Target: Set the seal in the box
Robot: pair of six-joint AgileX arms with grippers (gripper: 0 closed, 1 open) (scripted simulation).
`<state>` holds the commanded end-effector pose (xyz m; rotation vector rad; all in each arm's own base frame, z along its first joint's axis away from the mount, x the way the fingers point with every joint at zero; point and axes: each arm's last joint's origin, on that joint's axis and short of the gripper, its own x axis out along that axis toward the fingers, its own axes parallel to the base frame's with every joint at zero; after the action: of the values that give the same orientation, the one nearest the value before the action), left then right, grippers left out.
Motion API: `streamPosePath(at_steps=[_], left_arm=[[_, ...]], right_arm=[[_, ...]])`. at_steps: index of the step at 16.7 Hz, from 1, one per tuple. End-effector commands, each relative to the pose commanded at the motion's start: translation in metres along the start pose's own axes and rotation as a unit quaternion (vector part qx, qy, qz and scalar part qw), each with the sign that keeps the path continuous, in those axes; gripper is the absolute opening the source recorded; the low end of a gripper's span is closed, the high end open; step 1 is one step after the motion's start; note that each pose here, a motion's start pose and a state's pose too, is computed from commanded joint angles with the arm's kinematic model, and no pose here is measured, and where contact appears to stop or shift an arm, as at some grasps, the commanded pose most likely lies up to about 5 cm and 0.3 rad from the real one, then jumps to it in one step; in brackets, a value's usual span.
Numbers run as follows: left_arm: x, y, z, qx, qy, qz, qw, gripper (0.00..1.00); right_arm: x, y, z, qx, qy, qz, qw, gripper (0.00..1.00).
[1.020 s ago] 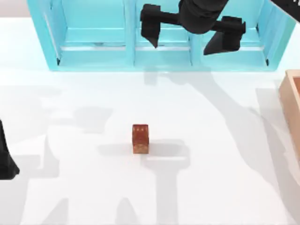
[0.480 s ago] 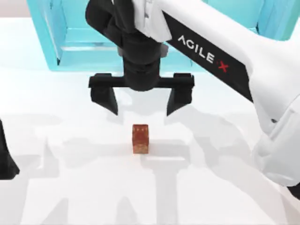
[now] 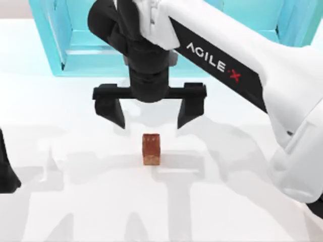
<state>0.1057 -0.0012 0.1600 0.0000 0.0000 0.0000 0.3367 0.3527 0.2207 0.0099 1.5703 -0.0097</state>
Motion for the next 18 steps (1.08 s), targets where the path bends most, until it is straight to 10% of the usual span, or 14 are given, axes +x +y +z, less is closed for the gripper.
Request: streamPosePath(at_steps=[18], left_arm=[[0.0, 0.0, 0.0, 0.0, 0.0, 0.0, 1.0, 1.0]], right_arm=[[0.099, 0.001, -0.002, -0.001, 0.0, 0.0, 1.0, 0.92]])
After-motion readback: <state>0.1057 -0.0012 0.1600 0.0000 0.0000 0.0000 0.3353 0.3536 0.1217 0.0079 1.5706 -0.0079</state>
